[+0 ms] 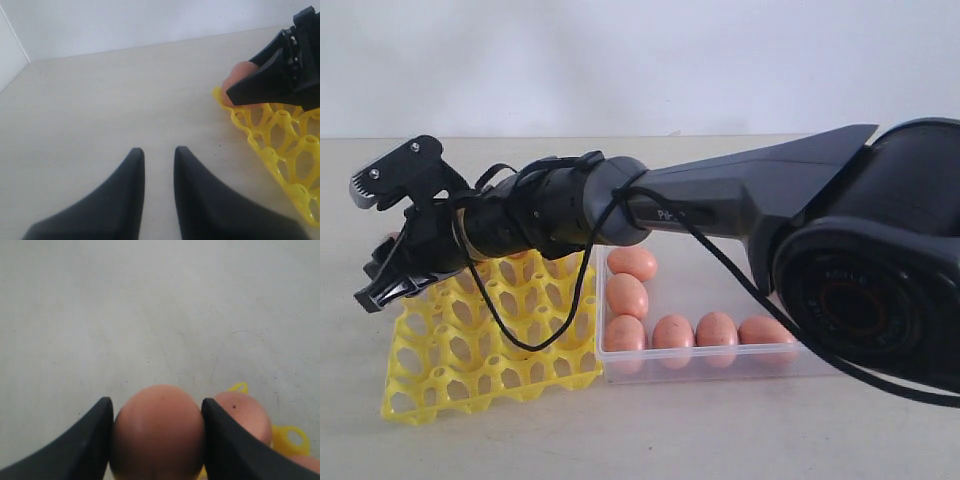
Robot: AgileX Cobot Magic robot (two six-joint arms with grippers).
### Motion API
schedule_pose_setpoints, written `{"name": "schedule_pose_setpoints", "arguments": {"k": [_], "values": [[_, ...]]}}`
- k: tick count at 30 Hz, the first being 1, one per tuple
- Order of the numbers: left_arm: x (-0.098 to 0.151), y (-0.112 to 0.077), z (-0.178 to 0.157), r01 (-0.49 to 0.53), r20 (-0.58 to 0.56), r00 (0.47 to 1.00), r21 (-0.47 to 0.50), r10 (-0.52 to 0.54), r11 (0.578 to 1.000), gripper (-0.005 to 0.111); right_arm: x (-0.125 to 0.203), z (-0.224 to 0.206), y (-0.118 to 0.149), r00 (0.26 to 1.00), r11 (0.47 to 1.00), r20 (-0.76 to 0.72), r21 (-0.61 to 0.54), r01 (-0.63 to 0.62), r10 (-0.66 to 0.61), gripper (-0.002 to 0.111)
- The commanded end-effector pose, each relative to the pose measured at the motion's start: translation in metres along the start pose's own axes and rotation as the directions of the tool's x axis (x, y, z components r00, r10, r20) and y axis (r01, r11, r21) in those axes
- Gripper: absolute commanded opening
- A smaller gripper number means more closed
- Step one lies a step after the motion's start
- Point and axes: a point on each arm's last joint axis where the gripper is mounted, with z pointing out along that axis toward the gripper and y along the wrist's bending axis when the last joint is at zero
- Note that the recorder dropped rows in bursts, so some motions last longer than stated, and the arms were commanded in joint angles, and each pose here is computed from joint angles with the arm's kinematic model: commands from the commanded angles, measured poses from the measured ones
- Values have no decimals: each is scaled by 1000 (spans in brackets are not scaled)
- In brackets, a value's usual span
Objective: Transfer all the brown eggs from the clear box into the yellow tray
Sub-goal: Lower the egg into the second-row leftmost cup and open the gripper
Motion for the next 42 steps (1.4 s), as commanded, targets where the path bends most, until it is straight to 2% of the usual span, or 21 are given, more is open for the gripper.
{"name": "schedule_pose_setpoints", "arguments": {"k": [1,9,15,22,24,30,33,38,42], "values": [[0,-1,0,2,6,1000,7,-2,1000,22,-1,0,-2,1000,1000,-10,25,3,-2,0],[0,-1,0,2,6,1000,7,-2,1000,22,9,5,-3,1000,1000,-29,28,-3,4,0],[0,-1,0,2,6,1000,7,-2,1000,22,19,11,0,999,1000,-51,-12,-13,13,0],[0,-1,0,2,6,1000,7,-2,1000,22,19,11,-6,999,998,-46,54,-10,13,1],[0,-1,0,2,6,1000,7,-2,1000,22,19,11,-6,999,998,-46,54,-10,13,7],[0,-1,0,2,6,1000,7,-2,1000,22,19,11,-7,999,998,-46,56,-10,13,43],[0,-1,0,2,6,1000,7,-2,1000,22,18,10,-6,999,998,-43,54,-22,24,53],[0,-1,0,2,6,1000,7,-2,1000,22,15,9,-6,998,998,-37,55,-41,43,62],[0,-1,0,2,6,1000,7,-2,1000,22,14,8,-6,998,998,-34,56,-42,44,62]]}}
